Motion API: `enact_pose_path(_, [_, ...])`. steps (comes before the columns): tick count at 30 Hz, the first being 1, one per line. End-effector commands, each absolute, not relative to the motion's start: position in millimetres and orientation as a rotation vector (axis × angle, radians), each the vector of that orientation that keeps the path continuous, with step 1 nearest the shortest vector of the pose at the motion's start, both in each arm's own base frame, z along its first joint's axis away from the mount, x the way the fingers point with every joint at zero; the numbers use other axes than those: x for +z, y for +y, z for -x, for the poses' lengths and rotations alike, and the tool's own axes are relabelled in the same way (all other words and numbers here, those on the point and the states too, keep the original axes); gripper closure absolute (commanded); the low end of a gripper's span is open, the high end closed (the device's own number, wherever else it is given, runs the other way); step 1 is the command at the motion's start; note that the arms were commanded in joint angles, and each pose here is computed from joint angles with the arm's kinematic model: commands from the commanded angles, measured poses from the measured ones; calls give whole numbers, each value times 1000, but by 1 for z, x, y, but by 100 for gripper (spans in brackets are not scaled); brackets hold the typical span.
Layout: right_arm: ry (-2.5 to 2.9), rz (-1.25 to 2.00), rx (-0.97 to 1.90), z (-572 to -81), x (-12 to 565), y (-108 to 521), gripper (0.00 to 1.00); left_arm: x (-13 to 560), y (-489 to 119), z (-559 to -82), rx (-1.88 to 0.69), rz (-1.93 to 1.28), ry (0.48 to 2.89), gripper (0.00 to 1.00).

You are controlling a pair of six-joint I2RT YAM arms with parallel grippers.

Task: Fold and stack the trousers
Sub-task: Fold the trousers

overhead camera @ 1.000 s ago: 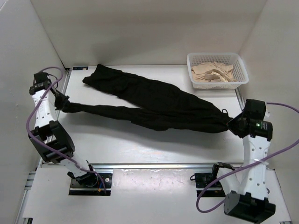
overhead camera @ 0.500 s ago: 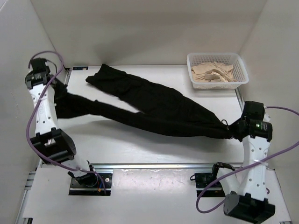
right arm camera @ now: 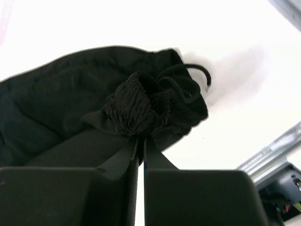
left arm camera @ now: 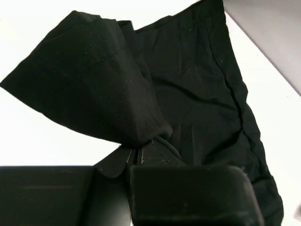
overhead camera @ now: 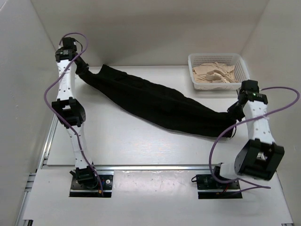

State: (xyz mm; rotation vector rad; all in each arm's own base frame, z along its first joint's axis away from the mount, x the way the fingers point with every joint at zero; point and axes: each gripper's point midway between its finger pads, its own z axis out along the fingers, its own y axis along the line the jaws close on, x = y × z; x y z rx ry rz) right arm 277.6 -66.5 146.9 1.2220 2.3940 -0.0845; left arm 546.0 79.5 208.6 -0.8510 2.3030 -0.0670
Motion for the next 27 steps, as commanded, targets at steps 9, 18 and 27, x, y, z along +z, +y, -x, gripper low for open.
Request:
enact_pose_path(9, [2238, -1321, -355, -358, 141, -132, 100, 226, 61, -642, -104, 789, 1989, 90])
enact_pose_path(18, [2226, -1363, -278, -402, 131, -137, 12, 212, 32, -676, -283, 781, 1929, 1])
enact_pose_path(27, [2276, -1425, -223, -329, 113, -118, 1, 270, 41, -617, -219, 675, 1977, 28])
